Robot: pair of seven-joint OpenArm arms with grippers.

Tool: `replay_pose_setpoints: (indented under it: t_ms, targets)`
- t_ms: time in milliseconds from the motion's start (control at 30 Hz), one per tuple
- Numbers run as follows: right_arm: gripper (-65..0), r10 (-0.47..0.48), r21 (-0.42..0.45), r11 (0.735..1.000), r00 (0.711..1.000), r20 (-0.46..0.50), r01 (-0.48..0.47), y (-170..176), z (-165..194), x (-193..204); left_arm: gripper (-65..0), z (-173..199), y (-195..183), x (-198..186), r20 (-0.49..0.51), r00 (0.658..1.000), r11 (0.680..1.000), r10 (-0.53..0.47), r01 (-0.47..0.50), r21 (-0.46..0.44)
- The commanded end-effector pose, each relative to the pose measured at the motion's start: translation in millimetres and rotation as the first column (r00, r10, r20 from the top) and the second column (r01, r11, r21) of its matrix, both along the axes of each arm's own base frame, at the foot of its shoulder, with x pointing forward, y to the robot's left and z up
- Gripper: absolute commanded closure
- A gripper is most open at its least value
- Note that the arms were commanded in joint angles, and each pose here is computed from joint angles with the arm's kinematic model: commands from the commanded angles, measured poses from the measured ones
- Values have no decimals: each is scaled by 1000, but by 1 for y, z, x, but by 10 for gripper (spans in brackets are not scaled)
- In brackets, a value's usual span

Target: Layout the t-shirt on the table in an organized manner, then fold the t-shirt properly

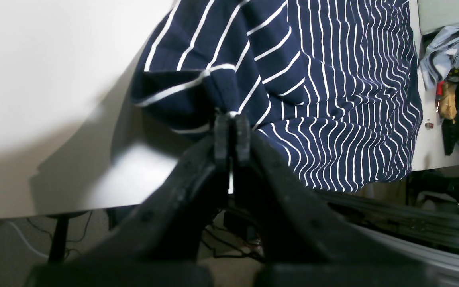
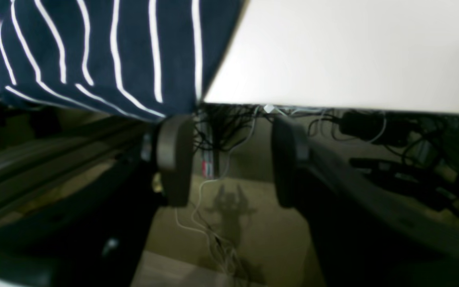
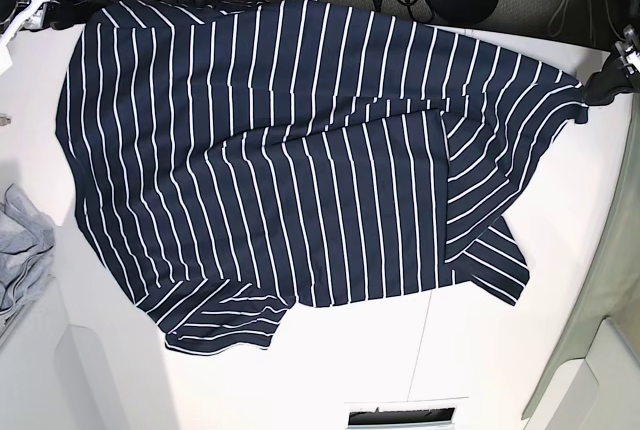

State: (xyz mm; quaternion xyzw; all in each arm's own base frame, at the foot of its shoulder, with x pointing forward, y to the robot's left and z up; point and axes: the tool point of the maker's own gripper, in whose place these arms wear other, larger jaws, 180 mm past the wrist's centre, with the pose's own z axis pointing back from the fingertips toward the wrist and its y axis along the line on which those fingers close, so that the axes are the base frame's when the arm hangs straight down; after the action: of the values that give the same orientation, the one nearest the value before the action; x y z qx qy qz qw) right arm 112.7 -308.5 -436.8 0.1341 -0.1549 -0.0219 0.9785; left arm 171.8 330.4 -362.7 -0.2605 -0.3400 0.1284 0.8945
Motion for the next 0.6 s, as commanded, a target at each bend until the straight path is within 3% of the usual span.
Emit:
replay_pose_setpoints:
  t_ms: [0,200,267,367,400,567]
  targets:
    - [-310,5,-7,1000,998,63,-5,-4,10,14,0,16,5,9,57,998,1000,1,-1,3]
    - [-306,-24,7,1000,978,206,23,1,22,56,0,15,4,8,59,998,1000,4,-4,-3]
    - [-247,-26,22,1000,969,245,22,7,27,75,0,14,2,8,59,998,1000,8,-7,-9]
    - [-28,3,35,999,962,272,-13,24,28,97,0,11,-2,7,54,998,1000,8,-7,-18]
    - [0,19,34,999,959,283,-30,30,27,102,0,10,-3,8,54,999,1000,4,-3,-19]
    - [0,142,13,989,959,246,-150,69,6,106,0,-10,-3,7,11,1000,996,-19,18,82]
